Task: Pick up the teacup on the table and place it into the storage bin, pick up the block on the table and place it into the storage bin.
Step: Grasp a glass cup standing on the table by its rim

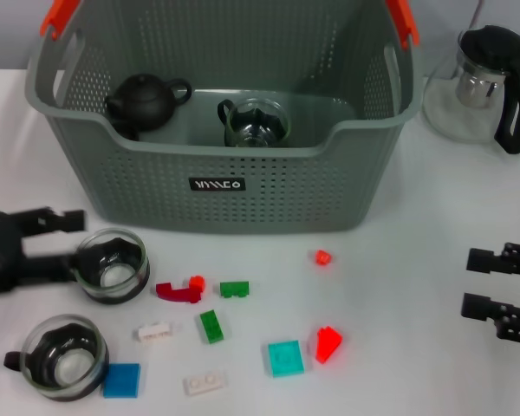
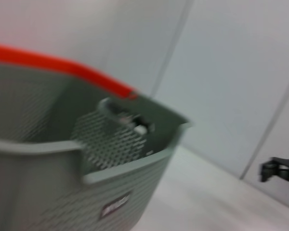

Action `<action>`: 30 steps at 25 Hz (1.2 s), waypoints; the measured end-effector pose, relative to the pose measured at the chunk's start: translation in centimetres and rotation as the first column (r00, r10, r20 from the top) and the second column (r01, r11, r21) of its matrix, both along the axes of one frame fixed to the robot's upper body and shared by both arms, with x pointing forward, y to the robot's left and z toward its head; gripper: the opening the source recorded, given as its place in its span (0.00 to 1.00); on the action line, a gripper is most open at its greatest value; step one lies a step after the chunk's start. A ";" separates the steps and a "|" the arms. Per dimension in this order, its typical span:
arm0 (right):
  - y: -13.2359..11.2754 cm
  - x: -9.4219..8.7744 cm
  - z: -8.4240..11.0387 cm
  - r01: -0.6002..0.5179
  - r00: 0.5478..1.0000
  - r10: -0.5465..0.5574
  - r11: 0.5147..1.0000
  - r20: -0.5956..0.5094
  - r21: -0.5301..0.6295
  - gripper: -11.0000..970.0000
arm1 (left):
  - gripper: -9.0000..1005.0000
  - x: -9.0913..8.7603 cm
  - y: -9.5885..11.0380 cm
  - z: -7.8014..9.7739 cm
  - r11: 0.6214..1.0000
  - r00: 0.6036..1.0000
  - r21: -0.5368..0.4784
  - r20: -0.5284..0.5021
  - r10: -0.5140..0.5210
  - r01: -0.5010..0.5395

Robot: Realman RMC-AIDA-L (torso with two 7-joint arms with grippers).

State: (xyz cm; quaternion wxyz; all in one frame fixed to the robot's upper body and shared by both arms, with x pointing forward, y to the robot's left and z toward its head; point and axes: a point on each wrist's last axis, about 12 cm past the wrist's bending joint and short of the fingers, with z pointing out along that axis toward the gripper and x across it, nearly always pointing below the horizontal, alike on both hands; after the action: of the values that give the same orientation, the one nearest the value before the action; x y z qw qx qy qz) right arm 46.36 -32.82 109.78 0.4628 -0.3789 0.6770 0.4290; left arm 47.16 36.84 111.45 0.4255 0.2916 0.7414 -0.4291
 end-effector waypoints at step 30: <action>1.1 1.4 0.0 -0.020 1.000 0.020 1.000 -0.017 0.020 0.65 | 0.65 8.5 -14.0 4.0 0.489 0.925 0.785 -0.333 -0.184 0.380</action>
State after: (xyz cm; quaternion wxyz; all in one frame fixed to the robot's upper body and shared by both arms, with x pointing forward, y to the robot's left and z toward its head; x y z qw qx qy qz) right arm 47.77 -31.76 109.73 0.4563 -0.3773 0.6728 0.4435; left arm 55.66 22.87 115.47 0.0785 0.5311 0.8360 -0.1134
